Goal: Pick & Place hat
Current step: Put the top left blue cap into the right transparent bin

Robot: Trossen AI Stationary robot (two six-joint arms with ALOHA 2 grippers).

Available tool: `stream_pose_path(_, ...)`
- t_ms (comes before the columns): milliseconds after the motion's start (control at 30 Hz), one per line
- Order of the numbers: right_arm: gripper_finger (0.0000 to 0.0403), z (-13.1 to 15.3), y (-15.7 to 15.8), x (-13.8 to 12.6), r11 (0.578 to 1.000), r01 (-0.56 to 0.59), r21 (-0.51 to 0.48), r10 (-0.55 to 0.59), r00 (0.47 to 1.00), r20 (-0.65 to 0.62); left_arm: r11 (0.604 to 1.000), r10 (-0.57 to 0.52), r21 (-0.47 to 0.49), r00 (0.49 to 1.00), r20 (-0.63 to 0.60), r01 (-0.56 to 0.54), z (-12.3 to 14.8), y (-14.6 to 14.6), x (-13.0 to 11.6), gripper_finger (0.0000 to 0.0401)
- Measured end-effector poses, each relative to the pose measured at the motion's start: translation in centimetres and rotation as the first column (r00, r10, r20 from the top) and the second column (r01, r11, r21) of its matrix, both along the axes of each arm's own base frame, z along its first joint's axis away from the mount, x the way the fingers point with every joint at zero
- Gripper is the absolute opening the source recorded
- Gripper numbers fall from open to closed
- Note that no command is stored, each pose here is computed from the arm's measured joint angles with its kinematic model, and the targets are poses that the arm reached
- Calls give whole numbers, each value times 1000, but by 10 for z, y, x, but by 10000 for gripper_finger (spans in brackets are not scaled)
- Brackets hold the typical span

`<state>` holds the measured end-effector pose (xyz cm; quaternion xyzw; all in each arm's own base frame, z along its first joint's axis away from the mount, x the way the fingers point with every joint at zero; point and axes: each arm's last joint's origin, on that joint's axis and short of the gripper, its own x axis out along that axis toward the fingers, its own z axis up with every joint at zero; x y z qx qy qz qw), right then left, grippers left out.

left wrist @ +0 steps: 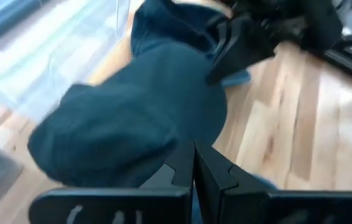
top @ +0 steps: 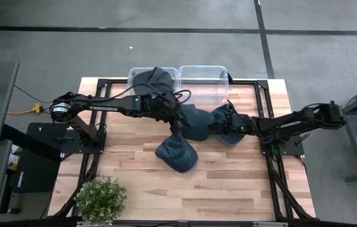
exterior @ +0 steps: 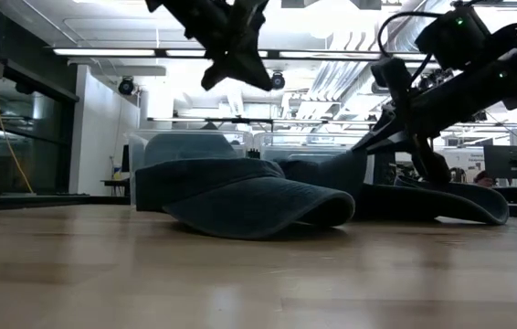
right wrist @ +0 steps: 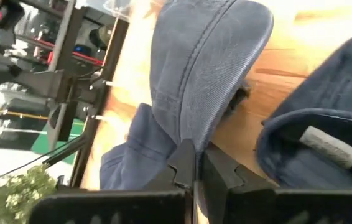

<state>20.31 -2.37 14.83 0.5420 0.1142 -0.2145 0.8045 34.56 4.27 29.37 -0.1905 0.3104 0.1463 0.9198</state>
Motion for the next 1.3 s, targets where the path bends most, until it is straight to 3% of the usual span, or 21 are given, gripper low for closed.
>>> stream_pose_path(100, 3, 6, 2, -1, 1000, -20, -17, 20, 999, 25, 1000, 0, -6, 999, -50, 0, -1, -1, -8, 1)
stream_pose_path(367, 3, 33, 13, 4, 990, -114, -84, 120, 991, 66, 999, 32, 37, 999, -7, -32, 21, -1, -24, 1)
stream_pose_path(633, 3, 74, 27, 20, 949, -235, -212, 239, 971, -6, 998, 41, 42, 999, 35, -42, 39, -3, -41, 1)
stream_pose_path(933, 2, 131, 24, 26, 851, -292, -435, 210, 951, -228, 998, 51, 42, 997, 52, -53, 44, -3, -45, 1)
stream_pose_path(1300, 2, 189, 27, 15, 740, -389, -549, 183, 902, -392, 998, 45, 31, 996, 71, -48, 50, -4, -46, 1)
